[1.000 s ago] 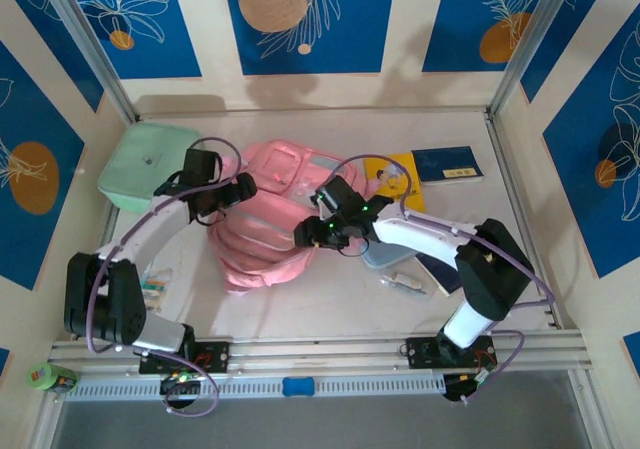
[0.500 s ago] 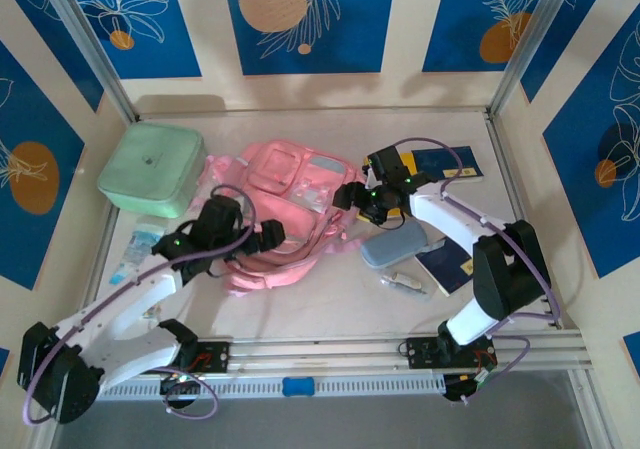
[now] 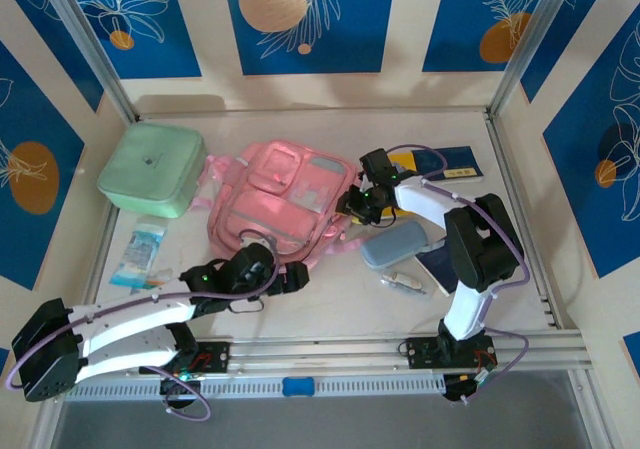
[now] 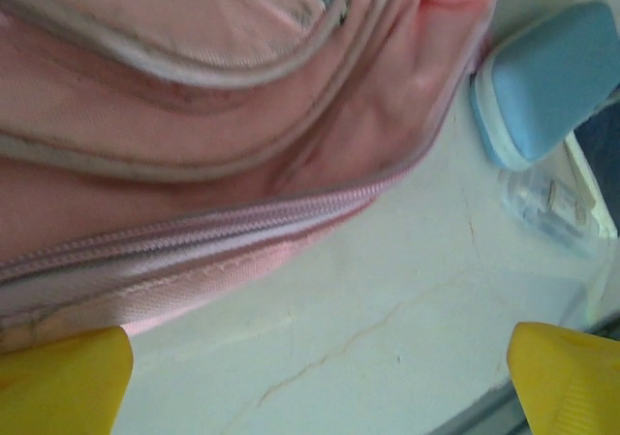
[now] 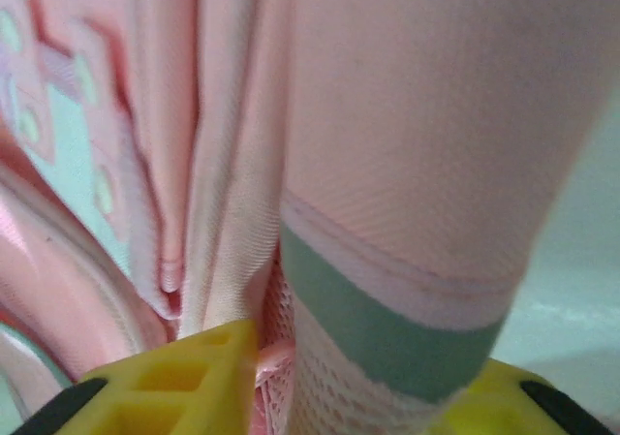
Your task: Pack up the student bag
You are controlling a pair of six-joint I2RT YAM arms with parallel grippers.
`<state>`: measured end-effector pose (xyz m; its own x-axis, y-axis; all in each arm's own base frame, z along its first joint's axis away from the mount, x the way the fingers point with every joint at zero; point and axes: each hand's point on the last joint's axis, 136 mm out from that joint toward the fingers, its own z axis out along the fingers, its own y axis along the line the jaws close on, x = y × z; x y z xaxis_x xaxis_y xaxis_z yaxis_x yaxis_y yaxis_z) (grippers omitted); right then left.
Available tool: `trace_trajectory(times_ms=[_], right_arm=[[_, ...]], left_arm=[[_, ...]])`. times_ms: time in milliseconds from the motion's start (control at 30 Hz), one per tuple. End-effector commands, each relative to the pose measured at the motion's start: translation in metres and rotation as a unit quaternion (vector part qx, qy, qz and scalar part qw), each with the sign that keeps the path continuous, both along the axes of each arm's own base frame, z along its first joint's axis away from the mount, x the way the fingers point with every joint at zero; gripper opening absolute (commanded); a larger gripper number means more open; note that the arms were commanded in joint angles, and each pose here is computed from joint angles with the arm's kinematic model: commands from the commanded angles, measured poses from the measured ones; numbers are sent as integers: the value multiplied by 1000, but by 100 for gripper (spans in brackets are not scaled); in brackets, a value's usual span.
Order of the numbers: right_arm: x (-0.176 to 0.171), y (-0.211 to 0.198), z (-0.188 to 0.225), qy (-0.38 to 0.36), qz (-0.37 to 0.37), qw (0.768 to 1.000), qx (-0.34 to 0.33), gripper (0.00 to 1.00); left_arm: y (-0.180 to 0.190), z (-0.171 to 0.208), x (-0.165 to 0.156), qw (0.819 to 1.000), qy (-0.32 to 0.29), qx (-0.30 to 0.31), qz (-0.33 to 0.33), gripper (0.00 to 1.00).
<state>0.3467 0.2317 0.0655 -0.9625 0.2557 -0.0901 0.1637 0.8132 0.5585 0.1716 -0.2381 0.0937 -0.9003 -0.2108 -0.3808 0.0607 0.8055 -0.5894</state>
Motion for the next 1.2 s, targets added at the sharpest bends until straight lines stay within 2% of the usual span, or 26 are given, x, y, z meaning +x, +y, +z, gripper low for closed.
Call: trace_trajectory(times_ms=[0,33,133,200,400,633,733,867,967,1067,1167], right_arm=[[14,13,27,-41,18,999,32,16],[15,14,32,-44,20,998,35,10],[12,18,49,-61,31,996,51,1],[8,22,61,-68,39,995,61,0],[-13,30,86,-99,42,992,66,0],[-14,34,67,-83,-10,995,58,0],[-12,36,69,-88,-30,994,65,0],[-12,30,67,-76,-70,993,54,0],[-15,32,66,-65,-89,992,66,0],[-17,36,67,-60,-90,992,71,0],[-21,40,66,-54,-85,993,70,0]], left_arm=[[17,-12,20,999,-17,11,49,99],[19,-17,23,998,-18,12,53,99],[35,-33,35,996,6,16,83,99],[38,-32,48,996,-5,7,87,99],[58,-10,94,994,-44,46,92,99],[71,27,127,989,-92,87,79,100],[75,49,125,986,-109,107,62,100],[76,66,105,989,-96,108,44,99],[62,77,83,990,-103,98,20,99],[42,80,60,990,-109,91,-6,92],[12,76,38,990,-116,70,-40,89]])
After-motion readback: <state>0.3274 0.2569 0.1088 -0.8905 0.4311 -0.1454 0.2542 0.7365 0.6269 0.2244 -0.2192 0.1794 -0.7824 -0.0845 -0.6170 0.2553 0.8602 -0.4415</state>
